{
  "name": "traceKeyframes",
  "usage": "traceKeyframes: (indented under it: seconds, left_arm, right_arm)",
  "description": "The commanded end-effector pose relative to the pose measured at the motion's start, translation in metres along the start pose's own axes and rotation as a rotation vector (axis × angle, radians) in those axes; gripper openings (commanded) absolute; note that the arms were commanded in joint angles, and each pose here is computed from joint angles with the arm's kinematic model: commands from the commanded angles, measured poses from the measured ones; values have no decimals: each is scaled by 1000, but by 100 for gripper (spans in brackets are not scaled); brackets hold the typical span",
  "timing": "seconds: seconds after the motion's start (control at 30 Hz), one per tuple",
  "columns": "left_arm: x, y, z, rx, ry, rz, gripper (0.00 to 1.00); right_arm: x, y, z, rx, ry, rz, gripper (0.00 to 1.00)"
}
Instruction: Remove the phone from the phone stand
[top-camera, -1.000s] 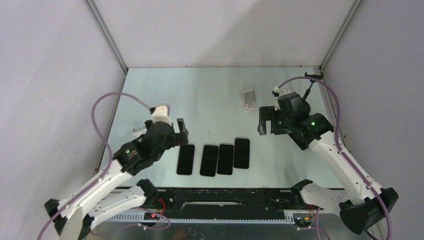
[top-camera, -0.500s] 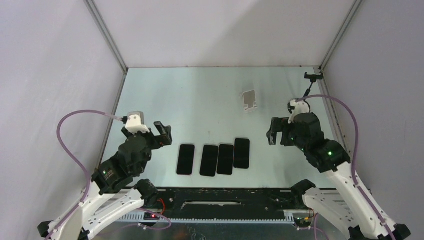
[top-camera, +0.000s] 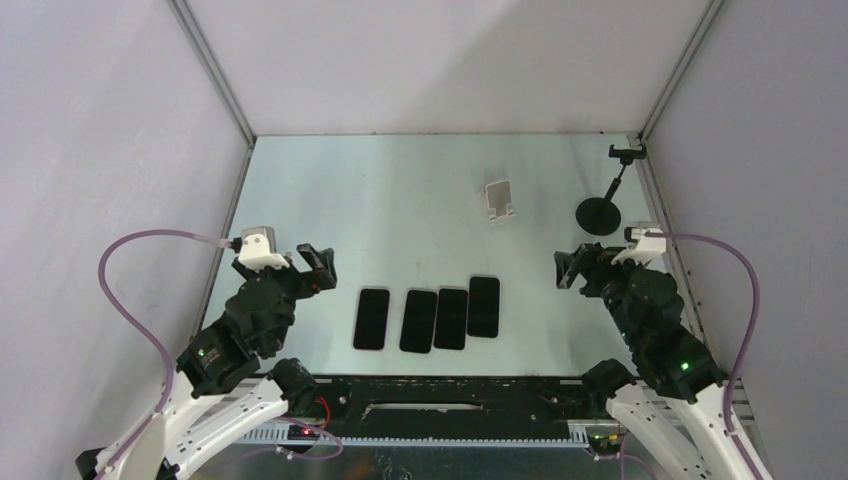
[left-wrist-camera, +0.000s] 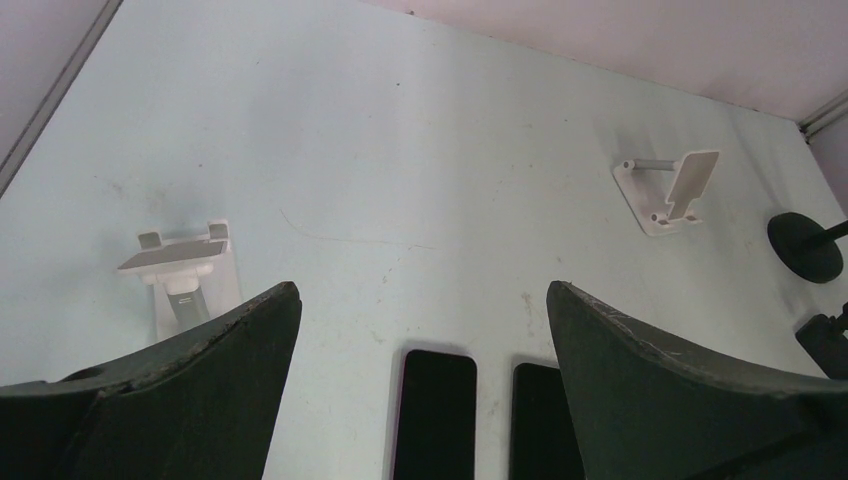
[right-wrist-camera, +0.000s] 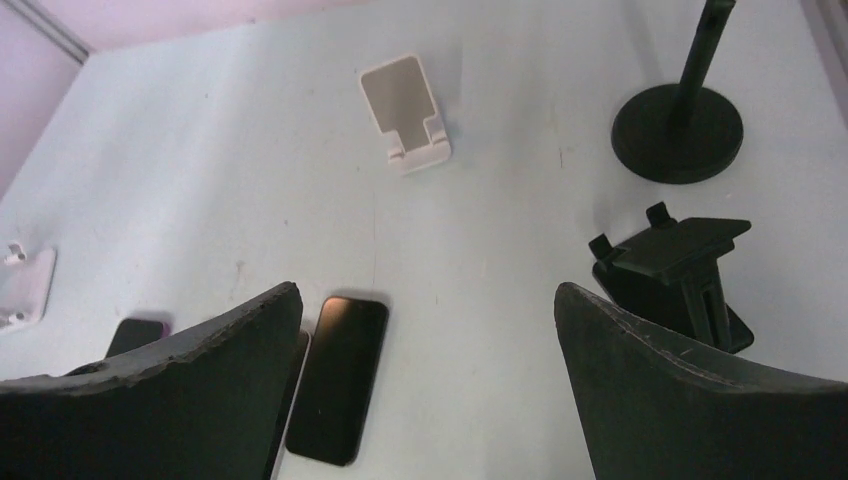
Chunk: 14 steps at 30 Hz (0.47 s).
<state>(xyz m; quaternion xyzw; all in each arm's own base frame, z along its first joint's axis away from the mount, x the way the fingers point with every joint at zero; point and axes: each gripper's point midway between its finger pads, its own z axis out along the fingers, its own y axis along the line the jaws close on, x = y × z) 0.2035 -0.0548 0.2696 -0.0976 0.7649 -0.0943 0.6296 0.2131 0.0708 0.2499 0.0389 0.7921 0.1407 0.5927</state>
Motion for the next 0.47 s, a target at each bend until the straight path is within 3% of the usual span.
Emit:
traceKeyframes:
  seconds: [0.0, 0.43]
  left_arm:
    - [-16, 5, -3, -17, -54, -24, 100]
    - [-13, 12, -4, -41, -60, -34, 100]
  right_arm:
    - [-23, -3, 1, 12, -150, 38, 99]
    - [-20, -5, 6, 21, -139, 10, 99]
